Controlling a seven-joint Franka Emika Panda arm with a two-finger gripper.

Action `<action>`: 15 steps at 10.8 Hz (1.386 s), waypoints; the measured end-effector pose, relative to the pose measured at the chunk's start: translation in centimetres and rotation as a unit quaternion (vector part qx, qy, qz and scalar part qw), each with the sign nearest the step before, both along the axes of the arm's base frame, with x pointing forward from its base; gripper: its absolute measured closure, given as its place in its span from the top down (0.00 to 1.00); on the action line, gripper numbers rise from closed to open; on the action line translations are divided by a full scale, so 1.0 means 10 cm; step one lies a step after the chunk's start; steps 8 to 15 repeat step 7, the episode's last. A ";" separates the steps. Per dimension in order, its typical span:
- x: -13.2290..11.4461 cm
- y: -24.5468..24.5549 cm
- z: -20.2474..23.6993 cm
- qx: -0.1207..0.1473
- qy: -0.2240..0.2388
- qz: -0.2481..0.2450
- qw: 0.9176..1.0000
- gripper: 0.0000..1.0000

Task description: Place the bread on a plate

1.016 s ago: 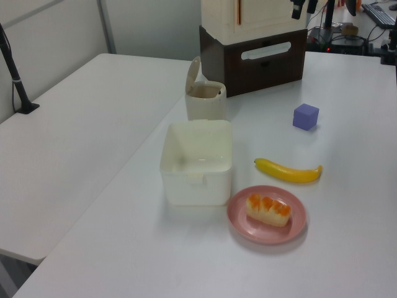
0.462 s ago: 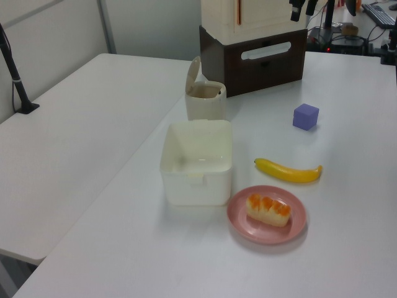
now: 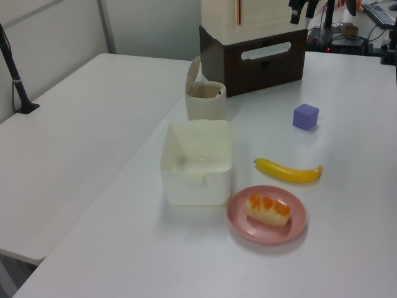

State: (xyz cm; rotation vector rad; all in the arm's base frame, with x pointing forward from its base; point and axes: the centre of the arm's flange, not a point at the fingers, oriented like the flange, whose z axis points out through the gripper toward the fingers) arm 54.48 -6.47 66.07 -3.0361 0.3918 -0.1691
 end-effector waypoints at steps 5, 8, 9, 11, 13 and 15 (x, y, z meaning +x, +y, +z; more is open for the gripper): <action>0.00 0.03 -0.03 0.001 0.003 0.002 1.000 1.00; 0.00 0.04 -0.03 0.001 0.003 0.002 1.000 1.00; 0.00 0.04 -0.03 0.001 0.003 0.002 1.000 1.00; 0.00 0.04 -0.03 0.001 0.003 0.002 1.000 1.00; 0.00 0.04 -0.03 0.001 0.003 0.002 1.000 1.00; 0.00 0.04 -0.03 0.001 0.003 0.002 1.000 1.00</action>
